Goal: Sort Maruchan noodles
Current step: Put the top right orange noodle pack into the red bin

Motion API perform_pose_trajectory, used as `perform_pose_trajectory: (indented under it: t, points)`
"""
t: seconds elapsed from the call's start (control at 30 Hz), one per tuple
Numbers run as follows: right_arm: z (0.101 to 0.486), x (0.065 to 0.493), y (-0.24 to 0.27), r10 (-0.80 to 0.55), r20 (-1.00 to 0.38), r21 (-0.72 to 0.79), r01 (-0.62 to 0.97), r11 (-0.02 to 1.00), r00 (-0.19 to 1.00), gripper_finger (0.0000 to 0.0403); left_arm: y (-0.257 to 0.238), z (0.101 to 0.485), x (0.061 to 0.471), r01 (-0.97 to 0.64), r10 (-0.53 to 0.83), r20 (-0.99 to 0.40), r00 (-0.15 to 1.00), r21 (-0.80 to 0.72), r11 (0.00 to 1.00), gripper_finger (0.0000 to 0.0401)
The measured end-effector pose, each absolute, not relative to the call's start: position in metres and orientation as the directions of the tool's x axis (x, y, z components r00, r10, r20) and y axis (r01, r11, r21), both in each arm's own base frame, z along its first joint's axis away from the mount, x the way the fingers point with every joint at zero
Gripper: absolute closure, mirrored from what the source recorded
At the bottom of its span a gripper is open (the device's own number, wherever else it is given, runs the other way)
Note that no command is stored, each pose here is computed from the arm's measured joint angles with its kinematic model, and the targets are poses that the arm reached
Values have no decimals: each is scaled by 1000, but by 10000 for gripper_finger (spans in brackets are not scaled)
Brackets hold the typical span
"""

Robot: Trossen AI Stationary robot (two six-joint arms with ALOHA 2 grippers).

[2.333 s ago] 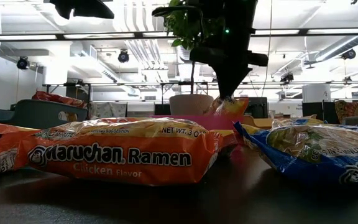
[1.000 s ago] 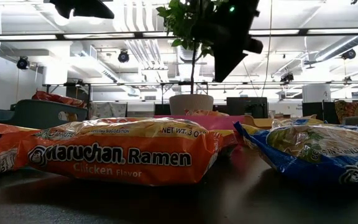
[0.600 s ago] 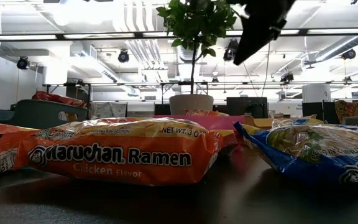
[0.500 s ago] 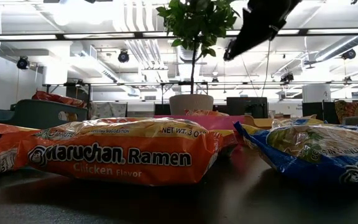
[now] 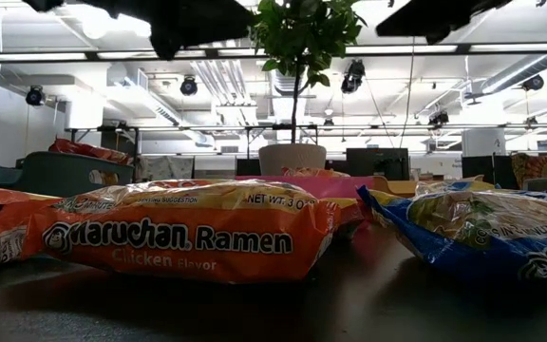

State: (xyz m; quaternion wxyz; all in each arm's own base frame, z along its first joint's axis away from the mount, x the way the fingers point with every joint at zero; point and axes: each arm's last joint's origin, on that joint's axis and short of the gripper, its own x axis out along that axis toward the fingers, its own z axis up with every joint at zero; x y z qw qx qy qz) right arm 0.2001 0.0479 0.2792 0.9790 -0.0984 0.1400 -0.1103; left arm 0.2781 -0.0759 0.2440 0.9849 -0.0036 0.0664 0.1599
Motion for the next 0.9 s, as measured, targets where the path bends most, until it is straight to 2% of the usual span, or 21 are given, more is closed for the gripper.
perform_pose_trajectory:
  t: [0.2, 0.37, 0.53, 0.9]
  points:
    - [273, 180, 43, -197, -223, -232, 144, 962, 955, 394, -53, 233, 291, -409, 396, -145, 907, -67, 910, 207]
    - [270, 168, 39, -186, -186, -225, 143, 964, 965, 394, -33, 217, 307, -476, 463, -132, 876, -85, 876, 180]
    - [263, 158, 36, -185, -175, -233, 142, 962, 967, 394, -17, 198, 320, -514, 502, -122, 856, -105, 851, 175]
    - [260, 147, 33, -182, -149, -242, 143, 960, 972, 394, -12, 171, 330, -485, 458, -179, 871, -160, 860, 175]
